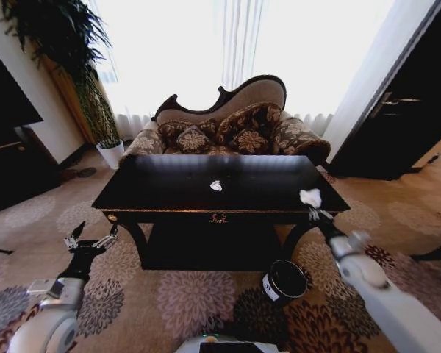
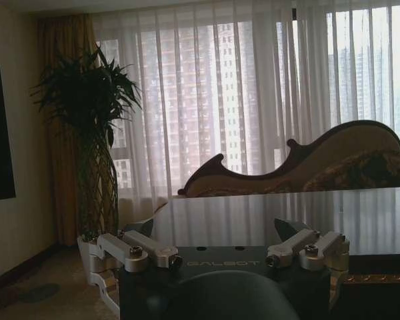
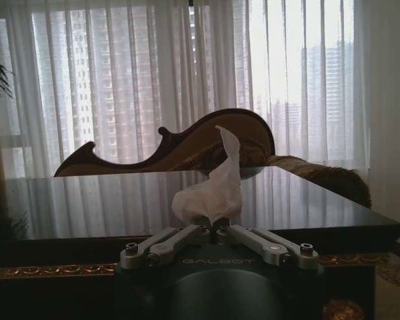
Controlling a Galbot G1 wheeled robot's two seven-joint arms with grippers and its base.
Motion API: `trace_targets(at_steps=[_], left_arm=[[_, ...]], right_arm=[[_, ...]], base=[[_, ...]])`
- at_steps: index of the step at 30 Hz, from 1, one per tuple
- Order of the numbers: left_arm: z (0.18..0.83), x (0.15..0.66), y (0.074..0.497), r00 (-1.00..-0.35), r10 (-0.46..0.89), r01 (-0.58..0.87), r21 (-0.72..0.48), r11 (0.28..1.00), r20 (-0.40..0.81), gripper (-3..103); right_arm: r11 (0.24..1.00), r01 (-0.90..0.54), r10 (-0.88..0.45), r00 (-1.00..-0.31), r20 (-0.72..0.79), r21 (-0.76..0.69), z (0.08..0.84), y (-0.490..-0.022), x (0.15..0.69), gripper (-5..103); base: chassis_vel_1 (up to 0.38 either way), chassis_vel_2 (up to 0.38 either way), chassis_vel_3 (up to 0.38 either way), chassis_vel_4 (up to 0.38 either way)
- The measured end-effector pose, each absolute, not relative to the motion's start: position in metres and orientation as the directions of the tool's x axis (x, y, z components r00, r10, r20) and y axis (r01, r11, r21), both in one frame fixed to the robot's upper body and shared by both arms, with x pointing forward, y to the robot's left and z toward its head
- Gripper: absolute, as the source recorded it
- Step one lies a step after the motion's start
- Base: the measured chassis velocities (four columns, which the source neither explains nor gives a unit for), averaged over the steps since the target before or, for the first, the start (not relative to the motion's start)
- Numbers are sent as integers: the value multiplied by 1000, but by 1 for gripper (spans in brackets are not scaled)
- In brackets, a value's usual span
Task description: Move to the front of the table and place the trash on the table into the trash bin.
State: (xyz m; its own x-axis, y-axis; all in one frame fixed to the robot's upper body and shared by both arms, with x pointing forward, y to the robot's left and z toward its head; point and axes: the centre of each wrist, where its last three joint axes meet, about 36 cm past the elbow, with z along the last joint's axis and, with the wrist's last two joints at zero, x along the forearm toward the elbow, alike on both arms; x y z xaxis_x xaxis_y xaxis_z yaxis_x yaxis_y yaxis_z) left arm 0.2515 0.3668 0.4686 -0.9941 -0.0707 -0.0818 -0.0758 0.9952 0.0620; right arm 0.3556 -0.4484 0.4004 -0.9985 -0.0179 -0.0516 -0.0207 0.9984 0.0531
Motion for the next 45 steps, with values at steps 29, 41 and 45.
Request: trace_targets(at_steps=[29,41,45], left_arm=[[469,251,367,-994,-71,-76,62,995,-82,100],[469,251,367,-994,-71,-76,62,995,-82,100],[469,251,367,-994,-71,-76,62,995,-82,100]], right_arm=[[993,115,120,-952,283,-36,144,-417,270,0],[977,115,178,-905,387,-180,103,-457,312,0],[969,114,197,-890,412,-218,100,-471,321,0]], base=[[0,0,0,0],[0,0,0,0],[0,0,0,0]])
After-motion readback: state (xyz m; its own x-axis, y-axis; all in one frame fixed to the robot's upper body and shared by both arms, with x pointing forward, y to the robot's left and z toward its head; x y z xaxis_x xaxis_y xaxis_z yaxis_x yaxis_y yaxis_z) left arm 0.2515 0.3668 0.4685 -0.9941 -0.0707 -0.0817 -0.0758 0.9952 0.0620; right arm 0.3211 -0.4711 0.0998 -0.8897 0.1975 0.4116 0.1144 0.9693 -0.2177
